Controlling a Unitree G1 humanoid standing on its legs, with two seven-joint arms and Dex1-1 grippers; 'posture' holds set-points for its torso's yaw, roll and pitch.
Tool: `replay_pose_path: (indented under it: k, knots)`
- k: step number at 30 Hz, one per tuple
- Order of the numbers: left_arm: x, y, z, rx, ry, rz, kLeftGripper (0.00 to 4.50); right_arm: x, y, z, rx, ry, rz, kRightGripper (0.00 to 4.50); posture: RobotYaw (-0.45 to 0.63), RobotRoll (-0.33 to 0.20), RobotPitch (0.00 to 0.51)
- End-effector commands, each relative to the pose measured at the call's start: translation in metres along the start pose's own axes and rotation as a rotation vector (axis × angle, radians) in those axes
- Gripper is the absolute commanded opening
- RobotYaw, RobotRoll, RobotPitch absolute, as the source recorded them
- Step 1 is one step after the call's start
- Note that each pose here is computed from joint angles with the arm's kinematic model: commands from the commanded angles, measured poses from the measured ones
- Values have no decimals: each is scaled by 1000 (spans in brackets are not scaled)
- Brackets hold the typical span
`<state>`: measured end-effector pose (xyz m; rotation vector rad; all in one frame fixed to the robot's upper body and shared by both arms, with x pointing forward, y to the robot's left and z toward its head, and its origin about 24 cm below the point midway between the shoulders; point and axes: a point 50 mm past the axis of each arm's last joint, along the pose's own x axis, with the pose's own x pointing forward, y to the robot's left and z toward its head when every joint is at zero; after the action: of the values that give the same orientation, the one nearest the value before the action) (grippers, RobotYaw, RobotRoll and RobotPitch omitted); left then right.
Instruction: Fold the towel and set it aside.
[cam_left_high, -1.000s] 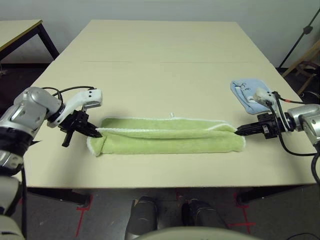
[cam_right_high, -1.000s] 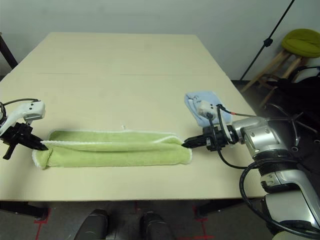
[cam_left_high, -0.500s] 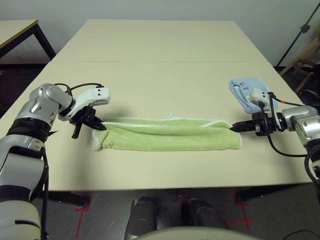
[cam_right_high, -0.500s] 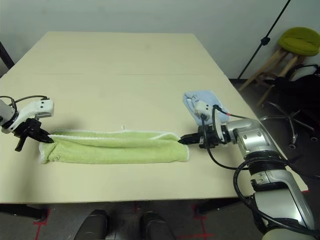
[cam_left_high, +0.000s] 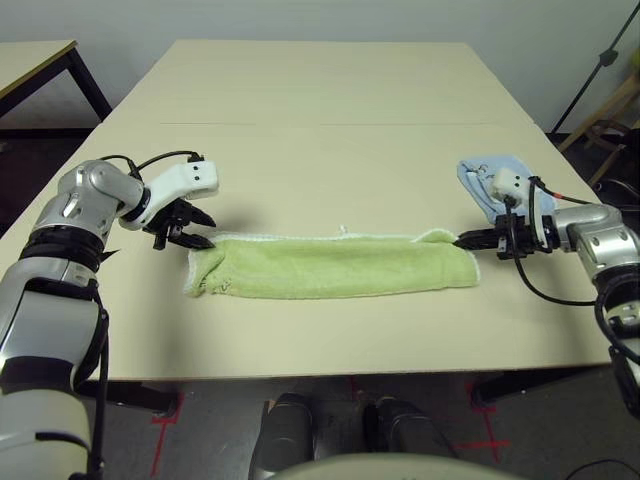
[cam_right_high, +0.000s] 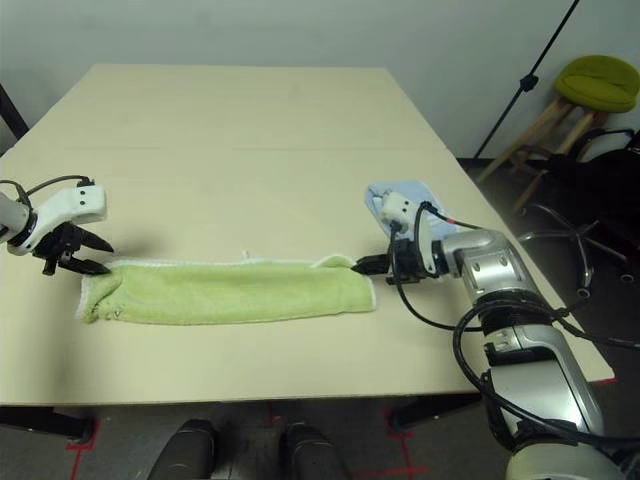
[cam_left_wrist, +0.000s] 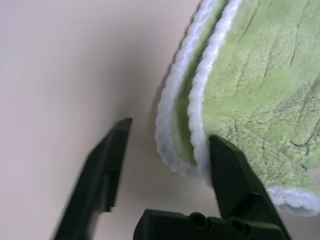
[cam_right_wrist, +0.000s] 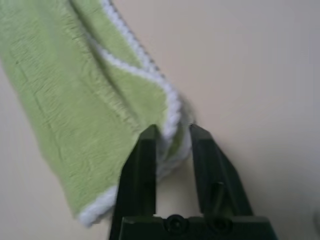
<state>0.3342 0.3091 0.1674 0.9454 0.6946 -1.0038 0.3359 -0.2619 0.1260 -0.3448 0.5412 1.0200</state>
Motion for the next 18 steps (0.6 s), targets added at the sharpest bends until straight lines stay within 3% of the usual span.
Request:
replay_pose_path:
  k: [1, 7, 12, 18]
  knots:
    - [-13, 6, 0, -8, -9, 66, 4469, -3, -4, 6, -2, -26, -18, 2352, 125, 0, 116]
    - [-36, 14, 4, -113, -132, 156, 4500, -14, -11, 25, 24, -115, -41, 4461, 132, 0, 115]
    - [-55, 16, 14, -277, -359, 192, 4500, -29, -6, 41, 140, -224, 5, 4461, 145, 0, 117]
    - [-62, -5, 17, -395, -517, 158, 4500, -52, 24, 34, 409, -267, 167, 4461, 153, 0, 121]
